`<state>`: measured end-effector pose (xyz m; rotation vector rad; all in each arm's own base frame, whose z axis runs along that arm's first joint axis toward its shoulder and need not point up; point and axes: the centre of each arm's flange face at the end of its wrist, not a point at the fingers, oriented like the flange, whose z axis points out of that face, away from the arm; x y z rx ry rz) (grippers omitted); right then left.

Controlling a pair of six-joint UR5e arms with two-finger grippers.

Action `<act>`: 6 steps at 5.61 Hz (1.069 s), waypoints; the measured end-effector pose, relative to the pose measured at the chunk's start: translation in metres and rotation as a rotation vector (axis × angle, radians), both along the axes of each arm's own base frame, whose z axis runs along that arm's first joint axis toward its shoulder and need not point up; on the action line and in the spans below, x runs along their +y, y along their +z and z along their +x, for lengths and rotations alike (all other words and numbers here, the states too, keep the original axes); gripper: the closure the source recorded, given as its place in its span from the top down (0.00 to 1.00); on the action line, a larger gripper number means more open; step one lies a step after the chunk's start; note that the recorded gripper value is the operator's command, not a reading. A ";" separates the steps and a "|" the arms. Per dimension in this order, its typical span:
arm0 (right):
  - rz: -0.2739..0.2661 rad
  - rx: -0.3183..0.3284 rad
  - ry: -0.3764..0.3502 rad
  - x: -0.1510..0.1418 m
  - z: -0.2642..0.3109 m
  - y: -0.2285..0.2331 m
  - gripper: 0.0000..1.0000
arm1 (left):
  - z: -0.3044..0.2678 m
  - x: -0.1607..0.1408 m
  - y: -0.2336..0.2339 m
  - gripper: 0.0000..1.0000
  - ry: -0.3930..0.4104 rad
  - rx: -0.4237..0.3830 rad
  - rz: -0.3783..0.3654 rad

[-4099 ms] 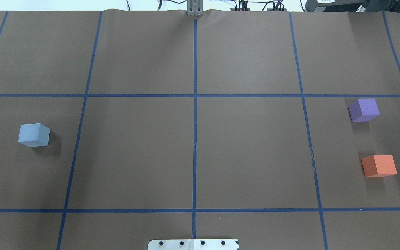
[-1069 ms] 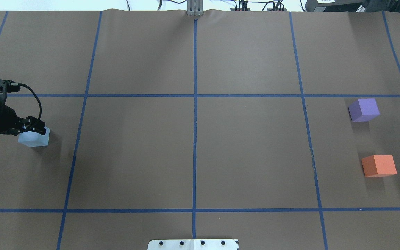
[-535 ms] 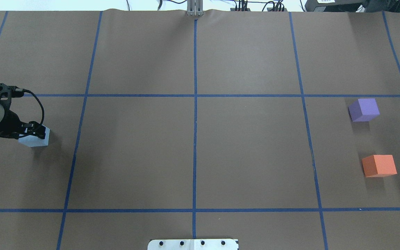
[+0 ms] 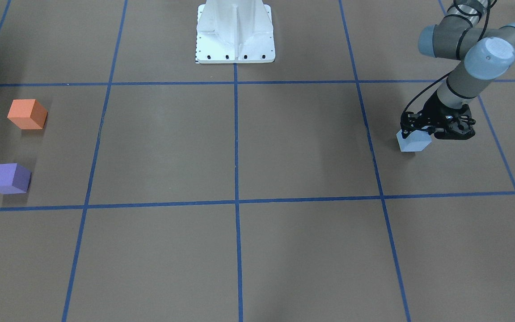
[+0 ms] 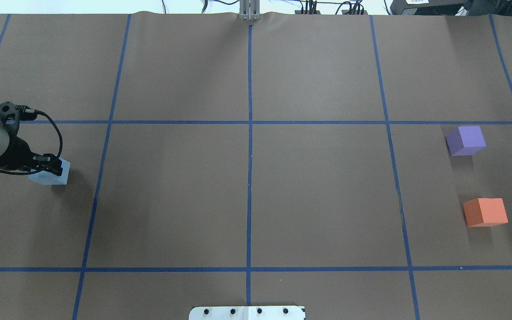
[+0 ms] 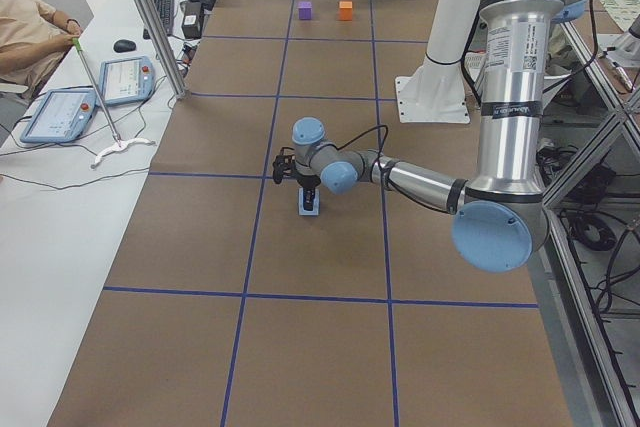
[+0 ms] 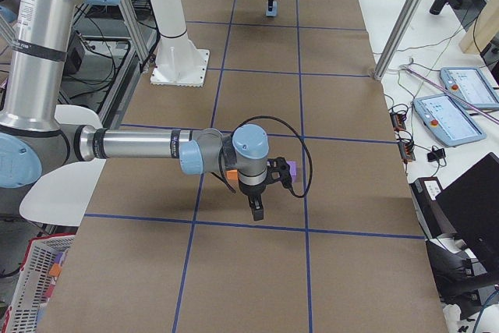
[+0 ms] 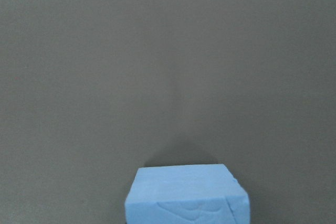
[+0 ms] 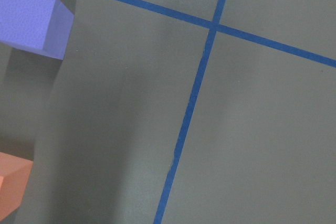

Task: Place blue block between orange and purple blocks
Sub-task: 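Close the left gripper on the light blue cube and lift it, then carry the light blue cube to the table center and set it down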

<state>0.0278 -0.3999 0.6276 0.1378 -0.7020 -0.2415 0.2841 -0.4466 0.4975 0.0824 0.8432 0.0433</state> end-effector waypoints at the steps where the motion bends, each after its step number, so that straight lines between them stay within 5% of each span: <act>1: 0.000 -0.002 0.000 0.000 0.000 0.000 1.00 | 0.018 -0.020 -0.053 0.00 0.000 0.019 0.019; 3: 0.002 -0.003 -0.001 0.000 0.000 -0.001 1.00 | 0.082 -0.062 -0.228 0.00 0.006 -0.015 -0.040; 6: 0.003 -0.005 -0.002 0.000 0.000 -0.001 1.00 | 0.263 -0.031 -0.411 0.00 -0.014 -0.024 -0.124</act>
